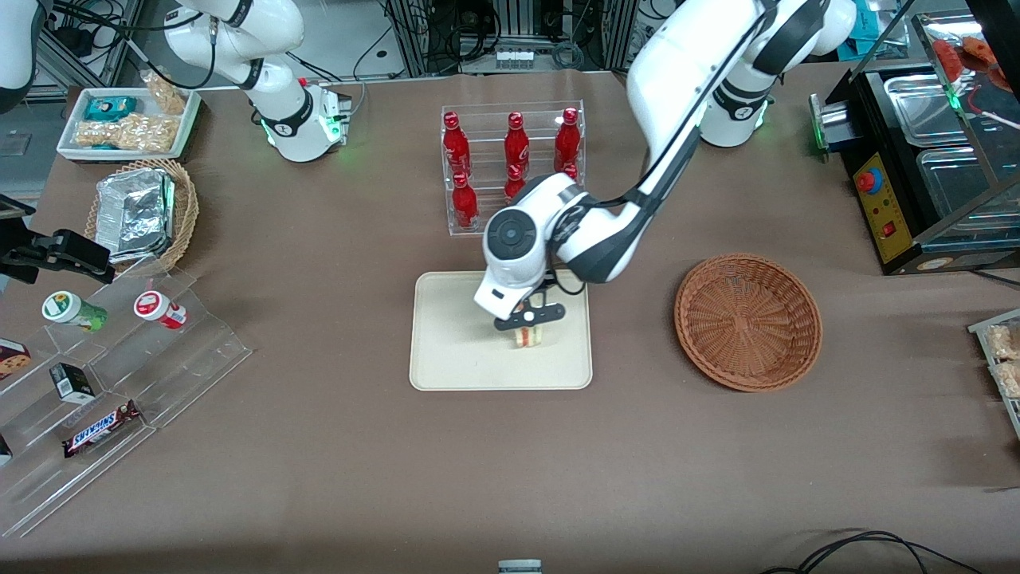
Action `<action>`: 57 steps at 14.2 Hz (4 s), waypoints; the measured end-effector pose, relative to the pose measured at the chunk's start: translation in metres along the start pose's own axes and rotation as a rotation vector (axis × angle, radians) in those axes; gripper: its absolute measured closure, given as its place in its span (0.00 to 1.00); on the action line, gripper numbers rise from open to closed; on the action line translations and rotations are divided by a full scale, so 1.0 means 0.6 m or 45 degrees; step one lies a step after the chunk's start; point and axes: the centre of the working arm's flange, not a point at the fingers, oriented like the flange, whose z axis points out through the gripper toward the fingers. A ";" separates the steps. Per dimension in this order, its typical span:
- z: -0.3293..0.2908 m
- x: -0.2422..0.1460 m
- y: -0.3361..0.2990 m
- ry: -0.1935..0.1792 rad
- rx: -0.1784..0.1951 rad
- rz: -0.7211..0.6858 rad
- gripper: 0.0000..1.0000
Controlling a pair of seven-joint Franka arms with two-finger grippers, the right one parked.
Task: Place sandwich from basket to tray
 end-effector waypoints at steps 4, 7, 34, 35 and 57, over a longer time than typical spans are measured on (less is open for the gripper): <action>0.000 0.001 0.033 0.011 -0.028 0.012 0.84; 0.025 0.010 0.036 0.017 -0.008 -0.001 0.67; -0.455 0.143 -0.795 -0.343 0.022 -0.095 0.00; -0.462 0.135 -0.804 -0.331 0.032 -0.105 0.00; -0.593 0.116 -0.850 -0.035 -0.001 -0.020 0.00</action>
